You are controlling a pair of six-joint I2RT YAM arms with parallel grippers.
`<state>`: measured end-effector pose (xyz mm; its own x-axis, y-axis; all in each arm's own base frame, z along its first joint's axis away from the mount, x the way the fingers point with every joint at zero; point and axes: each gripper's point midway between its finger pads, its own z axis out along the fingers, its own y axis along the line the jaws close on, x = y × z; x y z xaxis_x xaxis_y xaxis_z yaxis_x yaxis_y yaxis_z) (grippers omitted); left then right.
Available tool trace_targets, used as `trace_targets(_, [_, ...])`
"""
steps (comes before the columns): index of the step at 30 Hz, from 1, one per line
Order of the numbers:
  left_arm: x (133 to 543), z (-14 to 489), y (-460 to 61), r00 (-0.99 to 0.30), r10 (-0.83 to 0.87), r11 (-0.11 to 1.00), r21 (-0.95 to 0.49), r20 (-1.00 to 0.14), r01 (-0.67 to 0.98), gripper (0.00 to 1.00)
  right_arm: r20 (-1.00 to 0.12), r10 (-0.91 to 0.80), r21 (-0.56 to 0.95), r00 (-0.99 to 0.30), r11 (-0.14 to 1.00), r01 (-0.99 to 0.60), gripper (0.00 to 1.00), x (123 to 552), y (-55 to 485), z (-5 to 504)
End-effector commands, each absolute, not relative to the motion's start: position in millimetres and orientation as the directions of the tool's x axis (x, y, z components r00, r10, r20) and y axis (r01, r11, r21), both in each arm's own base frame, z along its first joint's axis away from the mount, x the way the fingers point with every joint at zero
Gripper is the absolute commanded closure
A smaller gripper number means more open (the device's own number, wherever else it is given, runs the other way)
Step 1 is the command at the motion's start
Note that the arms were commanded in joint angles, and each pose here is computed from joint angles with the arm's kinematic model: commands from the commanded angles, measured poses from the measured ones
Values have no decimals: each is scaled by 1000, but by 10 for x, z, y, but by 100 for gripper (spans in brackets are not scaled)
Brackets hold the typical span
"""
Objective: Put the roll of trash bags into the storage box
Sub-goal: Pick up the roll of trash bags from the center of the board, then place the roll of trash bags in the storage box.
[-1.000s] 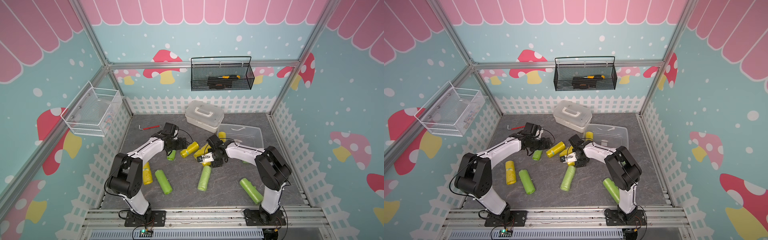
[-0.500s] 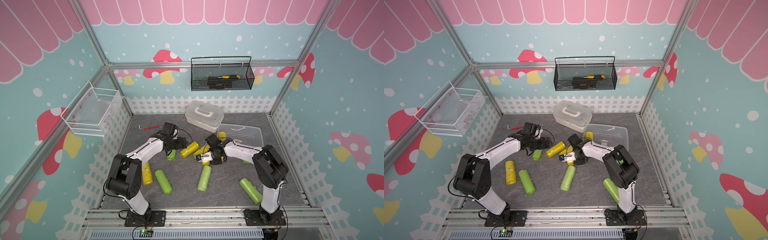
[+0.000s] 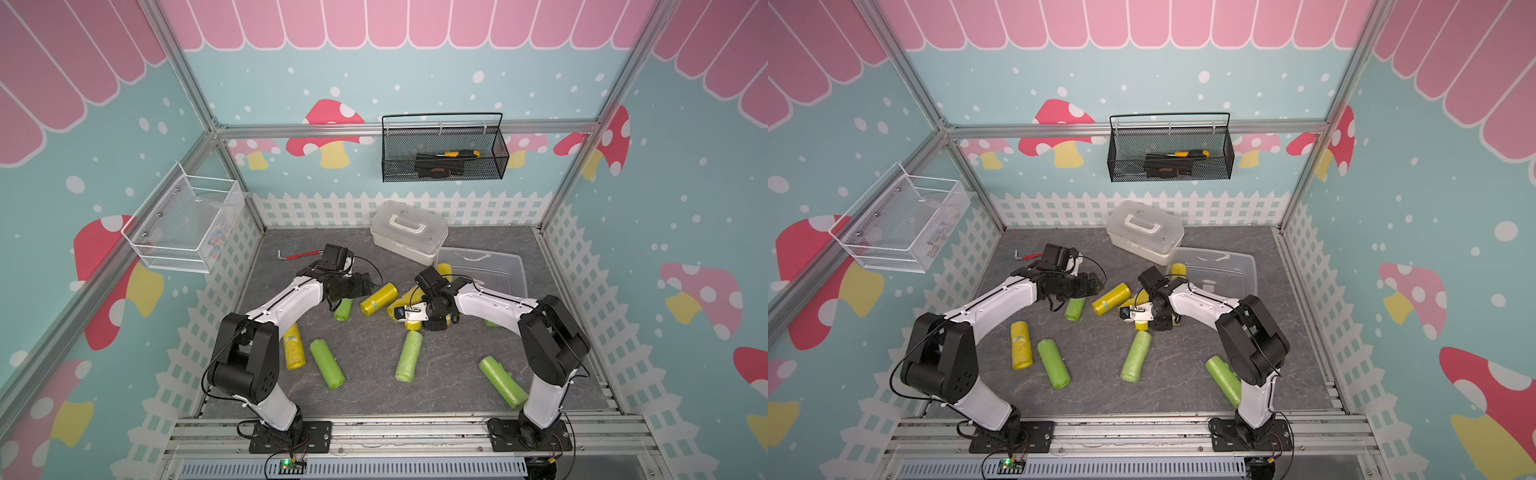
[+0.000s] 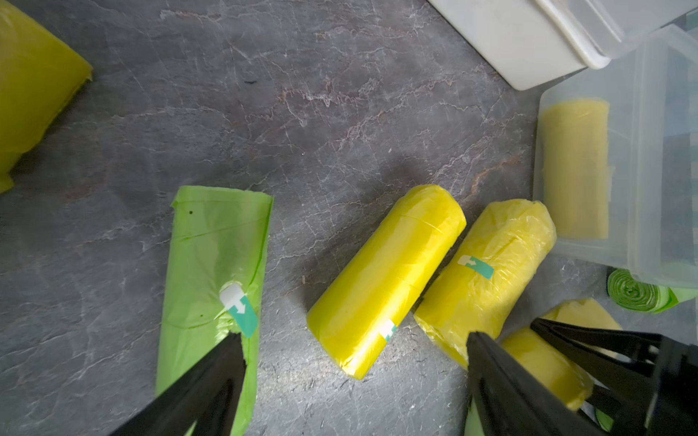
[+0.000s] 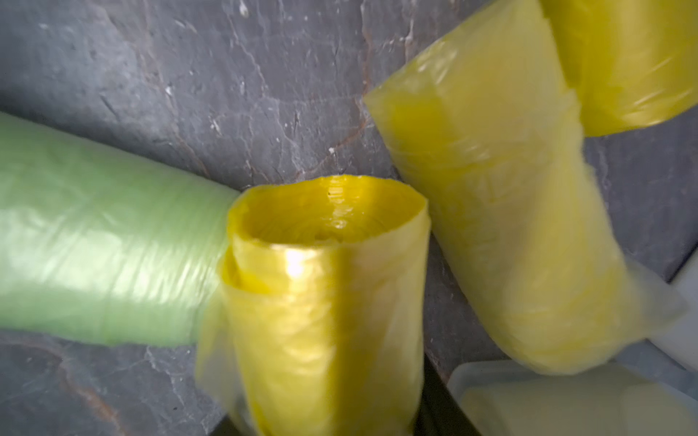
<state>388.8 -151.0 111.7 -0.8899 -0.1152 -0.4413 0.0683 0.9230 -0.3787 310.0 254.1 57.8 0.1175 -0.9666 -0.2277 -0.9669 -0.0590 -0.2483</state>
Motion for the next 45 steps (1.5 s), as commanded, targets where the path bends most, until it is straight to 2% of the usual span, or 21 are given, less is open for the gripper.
trace_targets(1, [3908, 1236, -1526, -878, -124, 912, -403, -462, 83, 7, -321, -940, -292, 112, -14, -956, 62, 3142, 2689, 1004])
trace_targets(6, [3914, 1239, -1539, -879, -125, 909, -408, -459, 84, 7, -405, -910, -320, 89, 50, -946, 60, 3222, 2811, 1343])
trace_targets(10, [3906, 1233, -1549, -882, -128, 906, -416, -453, 82, 7, -478, -878, -302, 17, 146, -942, 60, 3342, 2878, 1545])
trace_targets(16, [3861, 1215, -1601, -889, -109, 897, -429, -444, 104, 7, -609, -783, -252, -123, 338, -907, 60, 3661, 2829, 1895])
trace_targets(23, [3855, 1215, -1688, -892, -93, 893, -434, -443, 122, 7, -712, -599, -120, -366, 618, -777, 61, 4220, 2322, 2213])
trace_targets(27, [3850, 1198, -1730, -895, -85, 891, -435, -438, 128, 7, -709, -492, -36, -505, 741, -671, 60, 4463, 1944, 2209])
trace_targets(32, [3838, 1183, -1770, -898, -79, 890, -437, -433, 133, 7, -660, -349, 106, -666, 834, -542, 60, 4631, 1562, 1966])
trace_targets(37, [3834, 1187, -1791, -898, -77, 889, -438, -432, 135, 7, -588, -217, 258, -779, 863, -435, 60, 4697, 1344, 1620])
trace_targets(45, [3818, 1188, -1787, -898, -76, 890, -436, -433, 135, 6, -487, -109, 384, -866, 864, -325, 60, 4707, 1195, 1233])
